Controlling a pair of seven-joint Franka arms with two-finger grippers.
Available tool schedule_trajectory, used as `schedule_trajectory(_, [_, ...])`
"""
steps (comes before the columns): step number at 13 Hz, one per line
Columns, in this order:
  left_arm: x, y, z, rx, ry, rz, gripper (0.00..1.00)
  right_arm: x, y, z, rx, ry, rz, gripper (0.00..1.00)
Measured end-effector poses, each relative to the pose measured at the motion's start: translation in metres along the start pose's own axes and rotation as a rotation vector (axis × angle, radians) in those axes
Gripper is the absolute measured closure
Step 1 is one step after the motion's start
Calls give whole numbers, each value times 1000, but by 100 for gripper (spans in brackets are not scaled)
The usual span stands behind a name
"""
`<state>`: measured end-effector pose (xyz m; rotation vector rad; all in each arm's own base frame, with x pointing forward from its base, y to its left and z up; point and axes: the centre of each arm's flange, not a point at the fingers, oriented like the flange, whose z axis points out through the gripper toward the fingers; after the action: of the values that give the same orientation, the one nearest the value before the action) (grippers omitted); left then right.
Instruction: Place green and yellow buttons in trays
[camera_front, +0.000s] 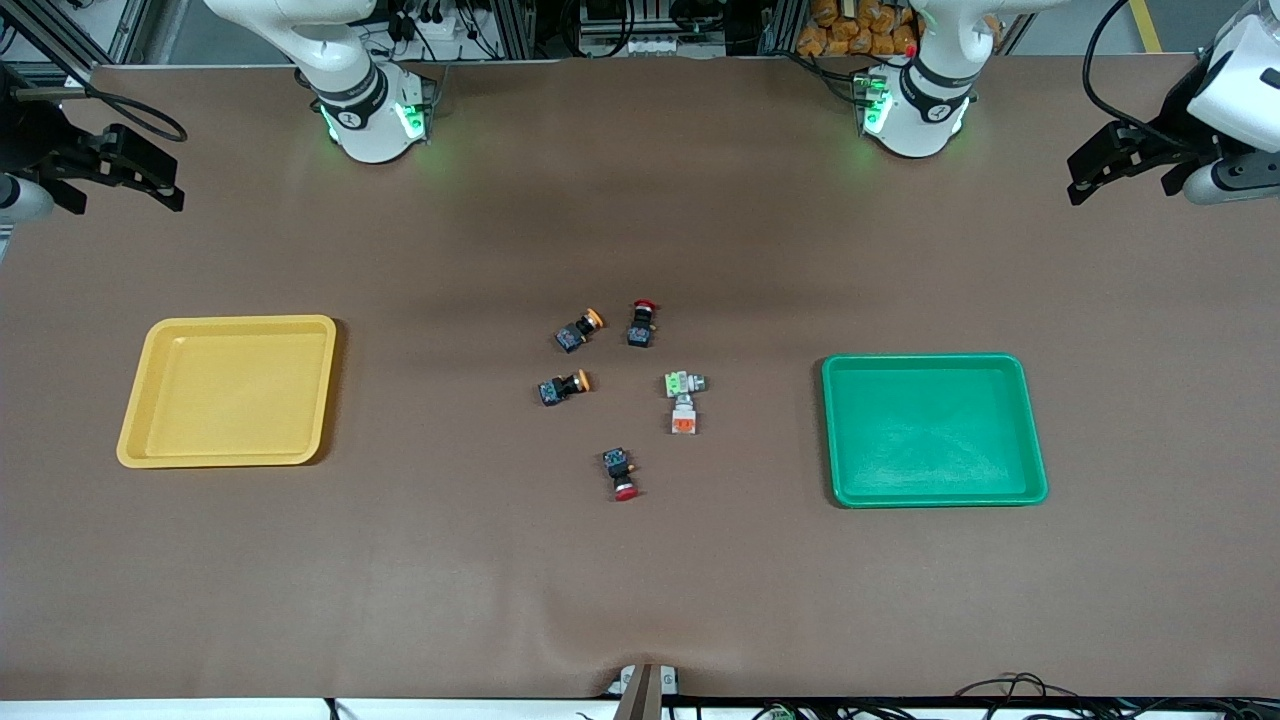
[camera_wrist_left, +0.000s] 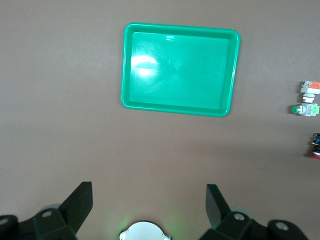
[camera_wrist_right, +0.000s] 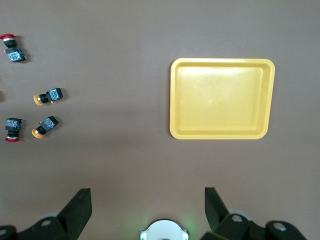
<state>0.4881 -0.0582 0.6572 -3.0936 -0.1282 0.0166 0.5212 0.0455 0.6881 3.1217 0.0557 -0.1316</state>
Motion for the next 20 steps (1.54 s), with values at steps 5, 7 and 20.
schedule_trajectory(5, [4, -15, -6, -3, 13, -27, 0, 13, -2, 9, 2, 10, -4, 0])
schedule_trajectory(7, [7, -13, -6, -4, 12, -22, 0, 16, -1, 12, 5, 9, -1, 0])
schedule_trajectory(20, [12, -5, 4, -1, -10, -5, 0, 20, 7, 13, 8, 24, 13, 0])
